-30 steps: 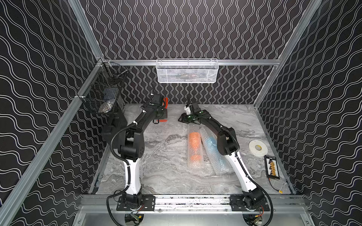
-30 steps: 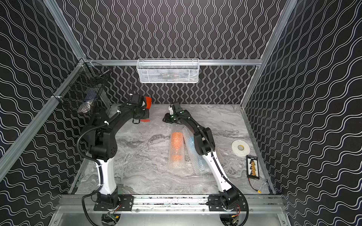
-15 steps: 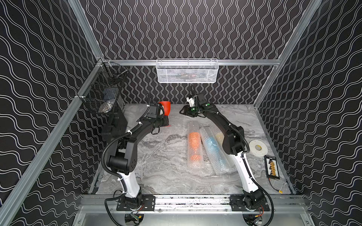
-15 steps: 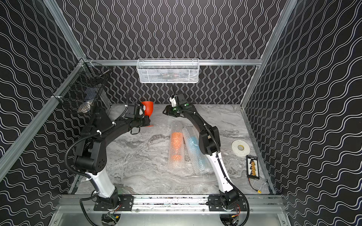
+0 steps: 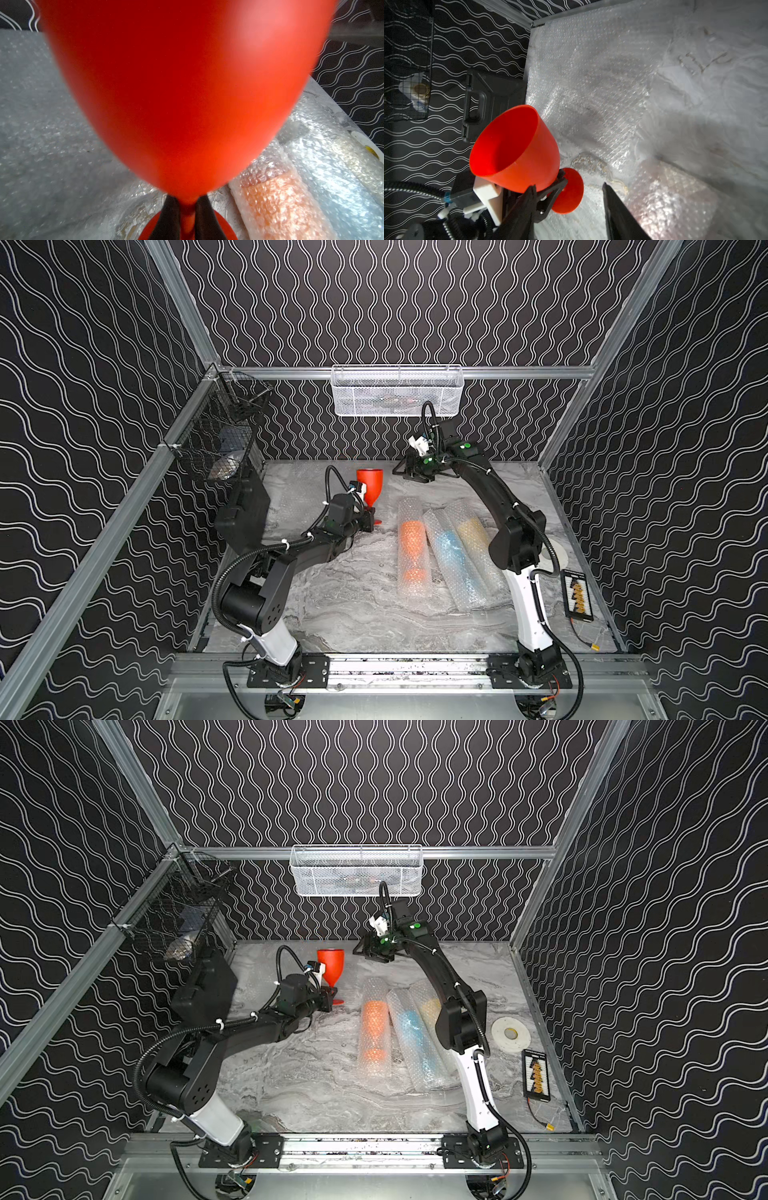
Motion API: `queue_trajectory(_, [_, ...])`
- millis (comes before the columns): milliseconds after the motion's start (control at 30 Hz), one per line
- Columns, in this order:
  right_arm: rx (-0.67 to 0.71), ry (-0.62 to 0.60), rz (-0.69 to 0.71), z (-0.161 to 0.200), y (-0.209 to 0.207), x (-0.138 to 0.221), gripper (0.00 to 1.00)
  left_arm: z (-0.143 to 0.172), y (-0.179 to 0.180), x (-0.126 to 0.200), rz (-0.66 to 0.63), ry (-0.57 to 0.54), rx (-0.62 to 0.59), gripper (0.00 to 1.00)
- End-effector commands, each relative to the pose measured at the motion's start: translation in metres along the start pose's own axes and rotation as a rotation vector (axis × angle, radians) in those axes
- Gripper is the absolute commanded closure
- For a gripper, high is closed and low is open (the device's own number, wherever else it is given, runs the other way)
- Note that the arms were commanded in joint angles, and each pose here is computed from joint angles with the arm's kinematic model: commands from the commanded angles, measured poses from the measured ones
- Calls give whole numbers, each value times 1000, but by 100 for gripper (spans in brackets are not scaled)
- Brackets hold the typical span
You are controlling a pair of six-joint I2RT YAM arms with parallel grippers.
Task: Unpack wine glasses from bubble wrap
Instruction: Pick up the wine glass from the bubble wrap.
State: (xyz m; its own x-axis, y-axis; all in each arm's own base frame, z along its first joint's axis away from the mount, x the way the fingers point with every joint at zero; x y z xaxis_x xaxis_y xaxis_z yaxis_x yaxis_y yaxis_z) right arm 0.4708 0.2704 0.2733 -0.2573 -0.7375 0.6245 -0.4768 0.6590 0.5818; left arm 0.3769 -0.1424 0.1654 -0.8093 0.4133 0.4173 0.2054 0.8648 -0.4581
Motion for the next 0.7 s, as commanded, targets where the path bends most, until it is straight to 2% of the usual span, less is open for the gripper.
queue_trajectory(0, [-21, 28, -31, 3, 16, 21, 47, -17, -20, 6, 65, -182, -130, 100])
queue_trajectory(167, [-19, 26, -87, 0, 36, 41, 47, -14, -32, 5, 64, -201, -234, 100])
queue_trajectory(433, [-24, 58, -56, 6, 40, 50, 50, -19, -46, 10, 39, -225, -341, 100])
queue_trajectory(667, [-16, 91, -3, 13, 36, 53, 64, -21, -56, 10, 16, -227, -403, 100])
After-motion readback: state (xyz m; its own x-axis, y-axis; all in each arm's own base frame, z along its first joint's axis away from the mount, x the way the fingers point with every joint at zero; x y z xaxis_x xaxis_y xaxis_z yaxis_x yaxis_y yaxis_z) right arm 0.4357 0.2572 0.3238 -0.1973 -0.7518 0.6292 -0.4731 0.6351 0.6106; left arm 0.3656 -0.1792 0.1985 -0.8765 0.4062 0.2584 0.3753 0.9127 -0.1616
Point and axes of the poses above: each gripper's point midway between its finger pads, its own x axis back along the fingers, its own y axis along the line the jaws close on, z = x × y, the point moved 8 cm from there along x, back along the fingers, and after that the axes turned 12 degrees about x, right-handed, at the moved point
